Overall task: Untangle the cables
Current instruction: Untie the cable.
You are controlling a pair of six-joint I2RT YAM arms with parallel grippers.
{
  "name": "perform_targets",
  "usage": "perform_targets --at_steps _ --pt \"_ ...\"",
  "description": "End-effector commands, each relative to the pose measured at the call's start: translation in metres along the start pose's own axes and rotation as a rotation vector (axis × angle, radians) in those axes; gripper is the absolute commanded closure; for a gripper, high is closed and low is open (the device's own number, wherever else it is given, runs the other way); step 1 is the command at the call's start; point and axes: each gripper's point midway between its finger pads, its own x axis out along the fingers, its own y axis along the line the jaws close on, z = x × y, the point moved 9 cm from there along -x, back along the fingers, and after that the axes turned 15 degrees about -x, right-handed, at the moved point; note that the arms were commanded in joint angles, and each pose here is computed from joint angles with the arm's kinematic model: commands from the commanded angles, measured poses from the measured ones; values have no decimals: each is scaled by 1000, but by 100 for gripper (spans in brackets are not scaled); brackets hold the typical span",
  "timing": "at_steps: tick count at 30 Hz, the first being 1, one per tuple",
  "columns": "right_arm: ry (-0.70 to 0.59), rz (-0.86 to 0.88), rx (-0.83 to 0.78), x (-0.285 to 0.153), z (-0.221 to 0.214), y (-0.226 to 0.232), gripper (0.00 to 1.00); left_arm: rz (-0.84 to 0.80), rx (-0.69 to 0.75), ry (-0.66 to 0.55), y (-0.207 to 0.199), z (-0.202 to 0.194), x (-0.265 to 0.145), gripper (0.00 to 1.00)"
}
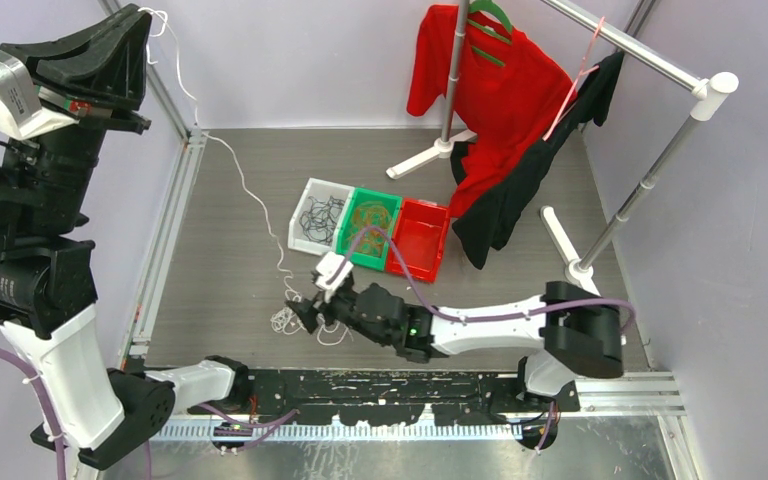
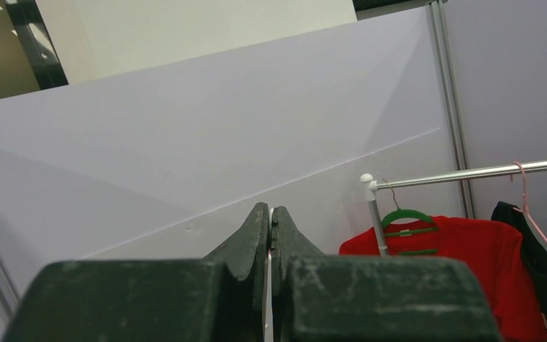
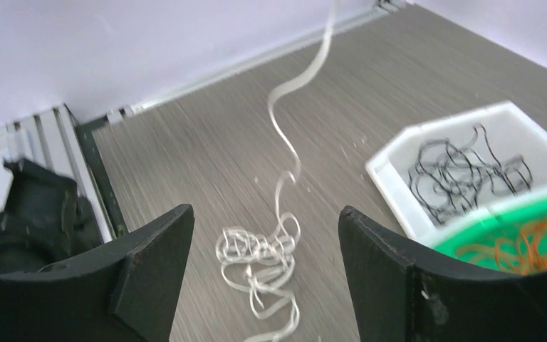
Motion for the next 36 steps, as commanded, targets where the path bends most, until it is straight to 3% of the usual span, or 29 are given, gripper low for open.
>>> perform_targets --at_steps 1,10,19,28,36 --pt "-30 2 -26 38 11 2 21 -13 22 -82 -2 20 -1 100" --pt "70 -57 1 83 -46 -4 26 -17 70 -153 -3 39 -4 100" --pt "93 -87 53 103 -75 -4 29 -22 222 -422 -8 99 -16 100" --pt "151 -106 91 86 -109 -4 31 119 376 -711 -4 158 -41 100" --pt "193 -126 124 61 -129 -6 34 144 436 -730 0 155 -33 100"
